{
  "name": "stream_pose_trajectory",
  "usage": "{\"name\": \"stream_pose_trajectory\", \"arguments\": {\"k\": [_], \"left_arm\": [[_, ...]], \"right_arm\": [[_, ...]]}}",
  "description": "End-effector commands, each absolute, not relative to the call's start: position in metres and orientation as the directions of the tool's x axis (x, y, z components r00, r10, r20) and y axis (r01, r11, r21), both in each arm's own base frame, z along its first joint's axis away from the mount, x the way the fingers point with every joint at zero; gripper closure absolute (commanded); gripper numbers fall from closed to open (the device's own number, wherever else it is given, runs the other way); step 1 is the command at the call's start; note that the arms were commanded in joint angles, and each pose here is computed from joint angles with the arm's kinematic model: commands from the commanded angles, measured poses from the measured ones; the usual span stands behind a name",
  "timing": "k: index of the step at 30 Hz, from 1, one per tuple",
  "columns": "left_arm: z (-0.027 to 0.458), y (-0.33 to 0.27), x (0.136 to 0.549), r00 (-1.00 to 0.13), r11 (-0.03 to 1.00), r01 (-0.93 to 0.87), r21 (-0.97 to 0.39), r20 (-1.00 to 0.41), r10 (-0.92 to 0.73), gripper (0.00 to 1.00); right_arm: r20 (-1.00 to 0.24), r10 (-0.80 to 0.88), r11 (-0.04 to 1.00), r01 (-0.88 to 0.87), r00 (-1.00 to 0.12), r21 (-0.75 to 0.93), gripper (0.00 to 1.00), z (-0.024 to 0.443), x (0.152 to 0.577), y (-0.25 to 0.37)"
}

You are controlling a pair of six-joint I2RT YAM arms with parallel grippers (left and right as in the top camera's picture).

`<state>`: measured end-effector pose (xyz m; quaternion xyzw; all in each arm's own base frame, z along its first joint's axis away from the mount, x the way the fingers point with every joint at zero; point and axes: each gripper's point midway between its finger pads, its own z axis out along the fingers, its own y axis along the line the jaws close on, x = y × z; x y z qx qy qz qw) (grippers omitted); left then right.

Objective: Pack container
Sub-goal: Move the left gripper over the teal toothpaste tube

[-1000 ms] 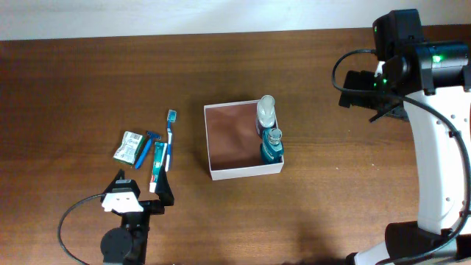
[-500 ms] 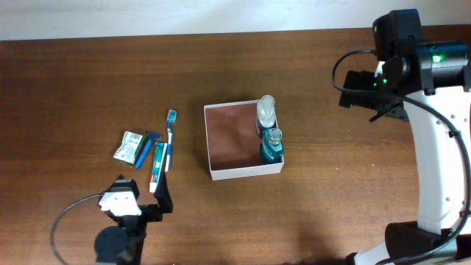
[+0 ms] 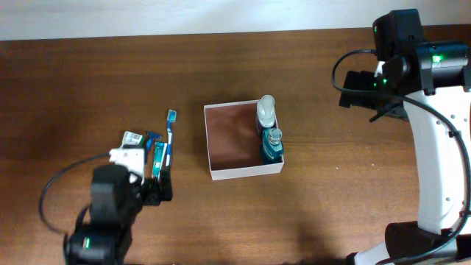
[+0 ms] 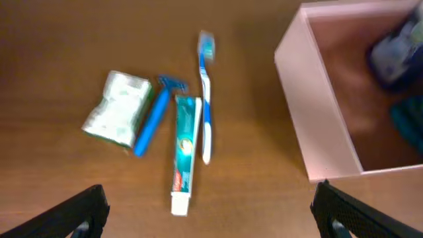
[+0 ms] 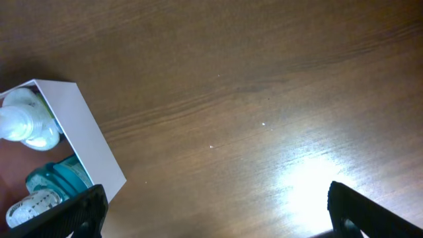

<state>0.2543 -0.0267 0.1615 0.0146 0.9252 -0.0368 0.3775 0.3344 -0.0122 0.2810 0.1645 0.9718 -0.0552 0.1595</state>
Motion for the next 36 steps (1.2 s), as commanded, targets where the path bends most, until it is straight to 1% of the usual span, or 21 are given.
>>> {"name": "stream_pose_trajectory", "arguments": {"k": [1, 8, 13, 16, 20, 24, 25, 26, 36], "left_arm": [[0.155, -0.035, 0.267, -0.763, 0.993, 0.092, -0.076, -0.646, 0.021, 0.01], [0.118, -0.037, 0.278, -0.842, 0.993, 0.084, -0.078, -0.539, 0.029, 0.01], [0.109, -0.036, 0.279, -0.857, 0.994, 0.078, -0.071, -0.514, 0.031, 0.01], [0.106, -0.026, 0.280, -0.861, 0.999, 0.048, -0.020, -0.507, 0.031, 0.01], [0.098, -0.021, 0.280, -0.876, 0.999, 0.035, 0.003, -0.481, 0.033, 0.09], [0.089, -0.021, 0.280, -0.890, 0.999, 0.035, 0.007, -0.454, 0.034, 0.30], [0.087, -0.021, 0.280, -0.893, 0.999, 0.035, 0.007, -0.448, 0.034, 0.41], [0.086, -0.021, 0.281, -0.895, 0.999, 0.035, 0.007, -0.444, 0.034, 0.45], [0.082, -0.021, 0.280, -0.901, 0.999, 0.034, 0.008, -0.433, 0.035, 0.44]], "right_arm": [[-0.341, 0.304, 0.936, 0.345, -0.889, -0.065, 0.02, 0.284, 0.335, -0.016], [-0.341, 0.304, 0.936, 0.346, -0.889, -0.066, 0.01, 0.284, 0.335, -0.016], [-0.341, 0.304, 0.936, 0.345, -0.889, -0.065, 0.02, 0.284, 0.335, -0.016], [-0.341, 0.304, 0.936, 0.345, -0.889, -0.065, 0.02, 0.284, 0.335, -0.016], [-0.341, 0.304, 0.936, 0.346, -0.889, -0.066, 0.02, 0.284, 0.335, -0.016], [-0.341, 0.304, 0.936, 0.346, -0.889, -0.066, 0.02, 0.284, 0.335, -0.016], [-0.341, 0.304, 0.936, 0.346, -0.889, -0.066, 0.02, 0.284, 0.335, -0.016], [-0.341, 0.304, 0.936, 0.346, -0.889, -0.066, 0.02, 0.284, 0.335, -0.016], [-0.341, 0.304, 0.936, 0.346, -0.889, -0.066, 0.02, 0.284, 0.335, -0.016]]}}
